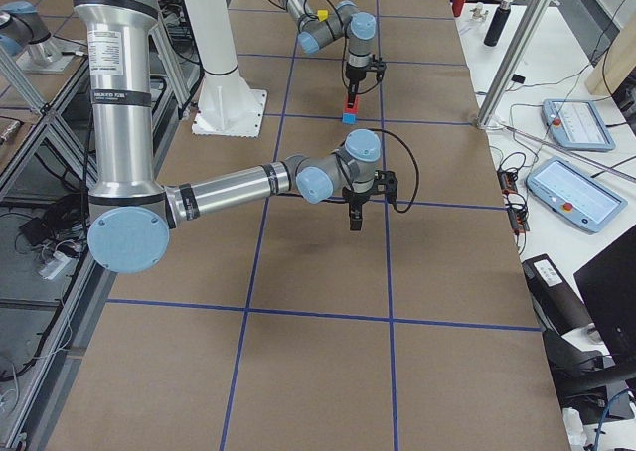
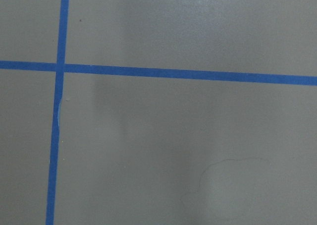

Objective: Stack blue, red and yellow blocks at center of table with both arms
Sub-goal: 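Lower the red cube onto the blue cube and open the left gripper, then raise the left gripper and move it toward the yellow cube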

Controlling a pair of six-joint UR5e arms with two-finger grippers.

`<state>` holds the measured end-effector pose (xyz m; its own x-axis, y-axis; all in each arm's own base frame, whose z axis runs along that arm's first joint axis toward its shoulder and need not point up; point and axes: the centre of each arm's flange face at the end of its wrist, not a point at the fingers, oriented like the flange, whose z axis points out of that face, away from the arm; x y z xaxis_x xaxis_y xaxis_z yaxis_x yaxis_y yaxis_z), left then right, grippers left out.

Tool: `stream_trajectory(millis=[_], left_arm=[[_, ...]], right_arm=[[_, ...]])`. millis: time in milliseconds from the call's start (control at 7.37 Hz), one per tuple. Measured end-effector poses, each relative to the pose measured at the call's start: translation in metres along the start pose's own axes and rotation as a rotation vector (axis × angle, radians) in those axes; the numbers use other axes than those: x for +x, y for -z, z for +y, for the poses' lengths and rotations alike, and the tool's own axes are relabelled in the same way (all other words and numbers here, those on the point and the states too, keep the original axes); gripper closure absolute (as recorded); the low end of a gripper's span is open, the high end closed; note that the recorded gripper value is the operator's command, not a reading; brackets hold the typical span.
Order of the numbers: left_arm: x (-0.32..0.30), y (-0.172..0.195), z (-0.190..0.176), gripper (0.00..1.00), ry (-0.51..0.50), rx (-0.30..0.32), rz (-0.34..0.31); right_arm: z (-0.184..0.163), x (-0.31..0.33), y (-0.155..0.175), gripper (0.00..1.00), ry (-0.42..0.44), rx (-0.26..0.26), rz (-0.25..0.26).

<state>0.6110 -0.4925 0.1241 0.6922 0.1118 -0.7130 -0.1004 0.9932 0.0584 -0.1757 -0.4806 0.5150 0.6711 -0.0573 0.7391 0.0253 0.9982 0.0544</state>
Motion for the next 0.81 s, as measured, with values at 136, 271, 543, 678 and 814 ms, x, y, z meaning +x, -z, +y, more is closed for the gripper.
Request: stream_trajectory(millis=[136, 271, 543, 678, 814], left_arm=[[0.001, 0.0, 0.001, 0.01, -0.001, 0.001, -0.001], [0.001, 0.001, 0.001, 0.01, -0.001, 0.003, 0.0], [-0.001, 0.012, 0.006, 0.01, -0.004, 0.008, 0.005], [-0.012, 0.028, 0.017, 0.01, -0.001, 0.009, 0.003], [-0.041, 0.045, 0.034, 0.01, 0.003, 0.015, 0.0]], right_arm=[[0.0, 0.0, 0.0, 0.0, 0.0, 0.0, 0.0], [0.0, 0.0, 0.0, 0.0, 0.0, 0.0, 0.0], [0.0, 0.0, 0.0, 0.0, 0.001, 0.0, -0.001], [0.0, 0.0, 0.001, 0.0, 0.001, 0.001, -0.001], [0.001, 0.001, 0.0, 0.0, -0.001, 0.0, 0.001]])
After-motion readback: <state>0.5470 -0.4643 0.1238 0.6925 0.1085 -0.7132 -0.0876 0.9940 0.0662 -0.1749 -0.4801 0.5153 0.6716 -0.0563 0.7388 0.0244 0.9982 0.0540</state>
